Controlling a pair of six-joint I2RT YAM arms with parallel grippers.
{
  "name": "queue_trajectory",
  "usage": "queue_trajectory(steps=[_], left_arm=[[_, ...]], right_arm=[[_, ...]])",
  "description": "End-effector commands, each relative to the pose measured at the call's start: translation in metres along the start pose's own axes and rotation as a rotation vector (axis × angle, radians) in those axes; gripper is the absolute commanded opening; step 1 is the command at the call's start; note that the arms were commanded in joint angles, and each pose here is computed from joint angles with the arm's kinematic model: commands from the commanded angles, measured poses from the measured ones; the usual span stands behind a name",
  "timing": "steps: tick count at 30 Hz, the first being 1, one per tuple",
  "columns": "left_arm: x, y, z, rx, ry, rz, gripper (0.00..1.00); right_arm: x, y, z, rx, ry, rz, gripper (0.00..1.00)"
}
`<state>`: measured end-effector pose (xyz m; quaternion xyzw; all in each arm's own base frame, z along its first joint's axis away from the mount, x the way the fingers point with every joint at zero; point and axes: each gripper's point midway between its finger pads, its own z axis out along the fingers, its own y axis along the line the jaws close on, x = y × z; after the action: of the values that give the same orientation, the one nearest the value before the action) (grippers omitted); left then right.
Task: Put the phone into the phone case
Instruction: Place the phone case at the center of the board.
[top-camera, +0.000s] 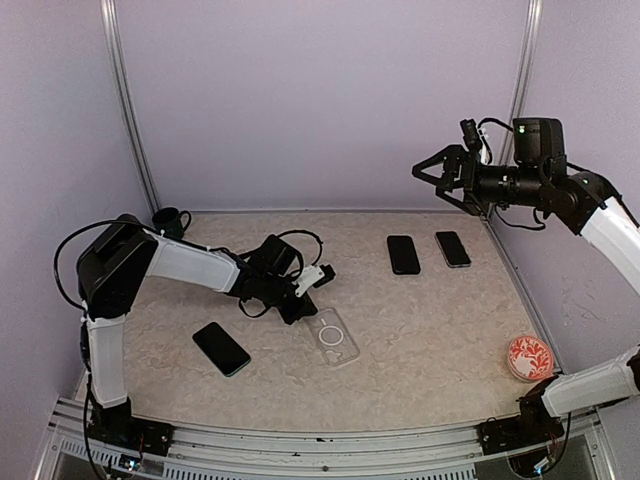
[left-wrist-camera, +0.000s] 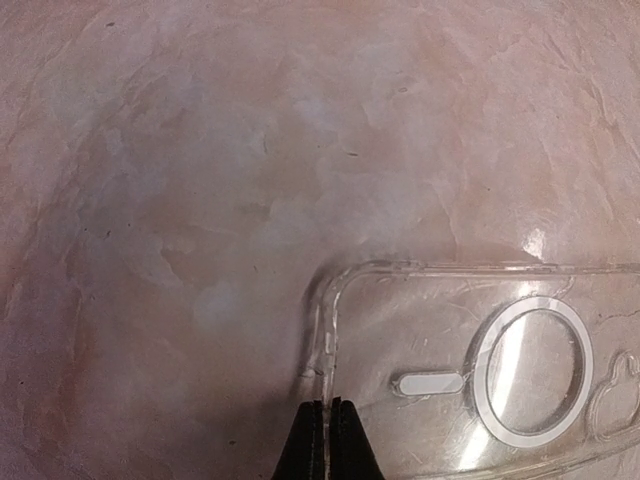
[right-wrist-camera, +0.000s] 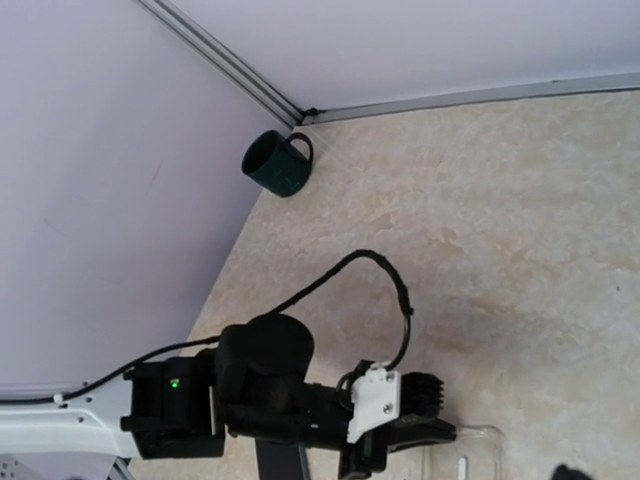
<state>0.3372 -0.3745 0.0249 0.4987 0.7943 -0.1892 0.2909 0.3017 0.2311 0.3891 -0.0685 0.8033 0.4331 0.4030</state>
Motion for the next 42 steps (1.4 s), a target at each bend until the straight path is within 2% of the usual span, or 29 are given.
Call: queue_trajectory(steps=[1, 6, 11, 15, 19, 21, 25, 27, 28, 33, 38, 42], left_arm=[[-0.013, -0.001, -0.010, -0.016, -0.047, 0.010, 0.00], [-0.012, -0.001, -0.013, -0.018, -0.054, 0.009, 0.00], [-0.021, 0.004, -0.022, -0.040, -0.089, 0.000, 0.00], [-0.028, 0.004, -0.032, -0.039, -0.127, -0.015, 0.02], [-0.029, 0.006, -0.037, -0.047, -0.147, -0.026, 0.26], [-0.025, 0.008, -0.037, -0.055, -0.145, -0.035, 0.45], [-0.029, 0.015, -0.047, -0.097, -0.170, -0.077, 0.77], [-0.037, 0.019, -0.058, -0.126, -0.198, -0.110, 0.87], [-0.042, 0.022, -0.064, -0.145, -0.218, -0.149, 0.97], [-0.050, 0.024, -0.089, -0.230, -0.255, -0.379, 0.99], [-0.021, 0.005, -0.092, -0.345, -0.142, -0.661, 0.99], [-0.010, -0.029, -0.086, -0.402, -0.061, -0.769, 0.99]], right_arm=[[-0.004, 0.007, 0.002, -0.018, -0.006, -0.012, 0.99], [-0.005, 0.025, -0.010, -0.111, -0.041, -0.023, 1.00], [0.010, -0.003, 0.001, -0.014, -0.002, -0.052, 0.99], [0.042, -0.019, 0.013, -0.046, 0.056, -0.082, 1.00], [0.063, -0.019, 0.021, -0.176, 0.038, -0.115, 0.99], [0.068, -0.022, 0.028, -0.194, 0.051, -0.125, 0.99], [0.079, -0.041, 0.041, -0.144, 0.080, -0.138, 1.00], [0.086, -0.053, 0.046, -0.106, 0.097, -0.154, 1.00], [0.089, -0.059, 0.048, -0.087, 0.105, -0.164, 0.99], [0.106, -0.088, 0.059, 0.012, 0.154, -0.190, 1.00], [0.103, -0.092, 0.056, 0.043, 0.133, -0.211, 0.99], [0.101, -0.092, 0.057, 0.042, 0.125, -0.246, 0.99]])
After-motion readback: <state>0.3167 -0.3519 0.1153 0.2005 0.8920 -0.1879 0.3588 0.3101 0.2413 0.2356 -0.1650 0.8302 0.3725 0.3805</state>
